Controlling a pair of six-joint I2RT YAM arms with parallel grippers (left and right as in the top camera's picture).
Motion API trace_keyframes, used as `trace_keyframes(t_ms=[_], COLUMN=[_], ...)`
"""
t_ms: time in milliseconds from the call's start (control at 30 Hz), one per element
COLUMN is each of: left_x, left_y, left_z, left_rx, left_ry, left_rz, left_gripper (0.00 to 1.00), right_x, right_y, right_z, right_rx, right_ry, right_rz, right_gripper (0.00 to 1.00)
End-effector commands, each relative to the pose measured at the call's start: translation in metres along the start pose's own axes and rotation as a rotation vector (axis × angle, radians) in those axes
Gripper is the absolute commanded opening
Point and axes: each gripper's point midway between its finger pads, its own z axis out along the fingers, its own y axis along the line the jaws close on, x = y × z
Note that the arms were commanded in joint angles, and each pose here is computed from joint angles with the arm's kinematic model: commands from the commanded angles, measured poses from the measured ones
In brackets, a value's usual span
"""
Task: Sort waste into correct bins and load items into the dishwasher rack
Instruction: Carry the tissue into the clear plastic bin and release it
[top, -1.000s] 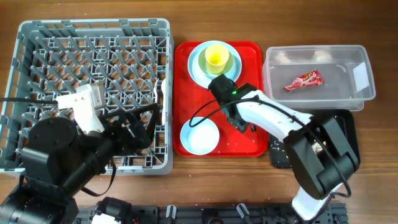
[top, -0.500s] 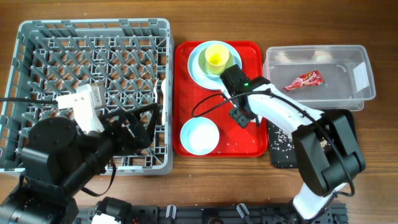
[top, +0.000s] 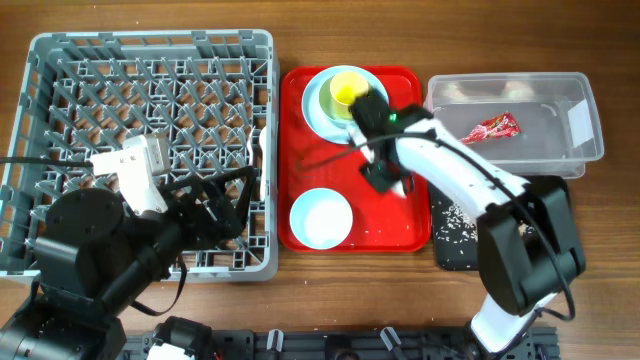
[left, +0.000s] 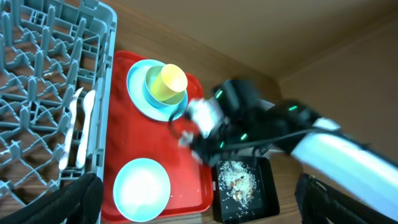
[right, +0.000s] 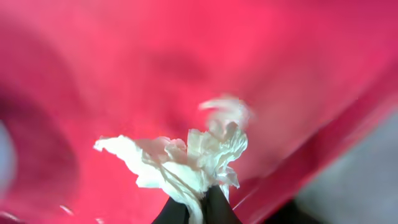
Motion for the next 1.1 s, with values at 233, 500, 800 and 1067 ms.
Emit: trace_keyframes(t_ms=[233, 500, 800, 1067], left_x=[-0.003, -0.003, -0.003, -0.003], left_y=[0.001, 0.001, 0.001, 0.001], left_z=[-0.001, -0.001, -0.001, -0.001], left_rx=[-0.008, -0.008, -0.008, -0.008], left_ry=[-0.013, -0.013, -0.013, -0.013], left_rz=[0.003, 0.003, 0.003, 0.003], left_gripper=[1.00, 1.00, 1.00, 1.00], right_x=[-0.002, 0.025, 0.016, 0.071], right_y=[-0.166, -0.196, -0.187, -0.115], right_z=[-0.074, -0.042, -0.150, -0.258], right_rx=[0.176, 0.074, 0.028, -0.107], right_ry=[-0.311, -0.286, -0.531, -0.730], right_rz=[0.696, 0.774, 0.745, 0.694], right_gripper=[0.04, 0.49, 0.75, 0.70])
